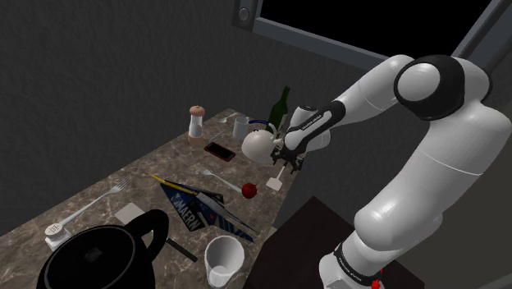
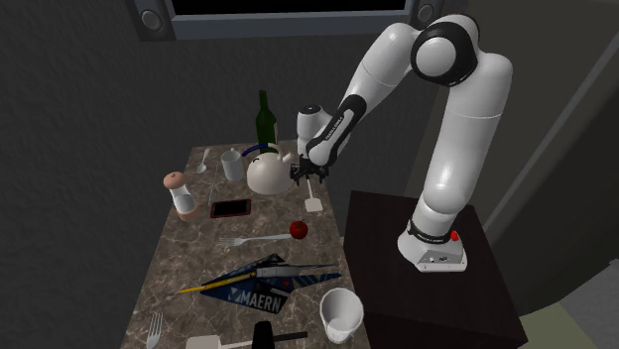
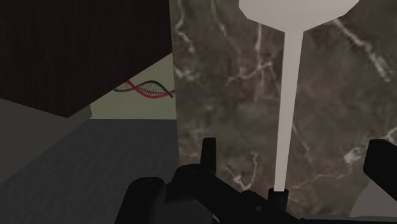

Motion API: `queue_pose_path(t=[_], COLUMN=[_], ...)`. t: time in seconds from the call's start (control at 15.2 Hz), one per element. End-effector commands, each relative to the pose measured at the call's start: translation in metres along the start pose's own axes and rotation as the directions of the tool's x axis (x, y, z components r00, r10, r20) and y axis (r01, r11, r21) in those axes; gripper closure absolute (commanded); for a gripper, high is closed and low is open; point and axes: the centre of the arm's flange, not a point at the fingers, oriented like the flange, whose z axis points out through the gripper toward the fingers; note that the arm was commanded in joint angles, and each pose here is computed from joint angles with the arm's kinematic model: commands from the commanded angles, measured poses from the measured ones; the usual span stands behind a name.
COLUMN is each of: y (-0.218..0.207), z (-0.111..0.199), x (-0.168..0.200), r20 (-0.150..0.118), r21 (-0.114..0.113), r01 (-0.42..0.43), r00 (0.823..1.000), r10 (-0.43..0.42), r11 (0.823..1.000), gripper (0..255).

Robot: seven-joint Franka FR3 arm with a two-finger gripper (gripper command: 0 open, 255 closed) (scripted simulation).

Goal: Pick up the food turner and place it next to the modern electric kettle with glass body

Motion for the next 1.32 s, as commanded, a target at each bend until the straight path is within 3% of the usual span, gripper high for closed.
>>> queue_pose_path(t=[0.0, 0.33, 0.4, 0.99, 1.25], y=[0.000, 0.000, 0.000, 0.000, 0.000], z=[0.002, 0.002, 0.002, 0.002, -0.019], x=[0.000, 0.000, 0.000, 0.000, 0.002], r20=[0.000, 0.000, 0.000, 0.000, 0.000], r21=[0.001, 0.000, 0.000, 0.001, 0.001], r01=[0.000, 0.000, 0.000, 0.000, 0.000], r00=[1.000, 1.000, 1.000, 1.000, 1.000], r10=[0.000, 0.000, 0.000, 0.000, 0.000], r11=[1.000, 1.000, 1.000, 1.000, 1.000], gripper=[0, 0, 255, 255, 255])
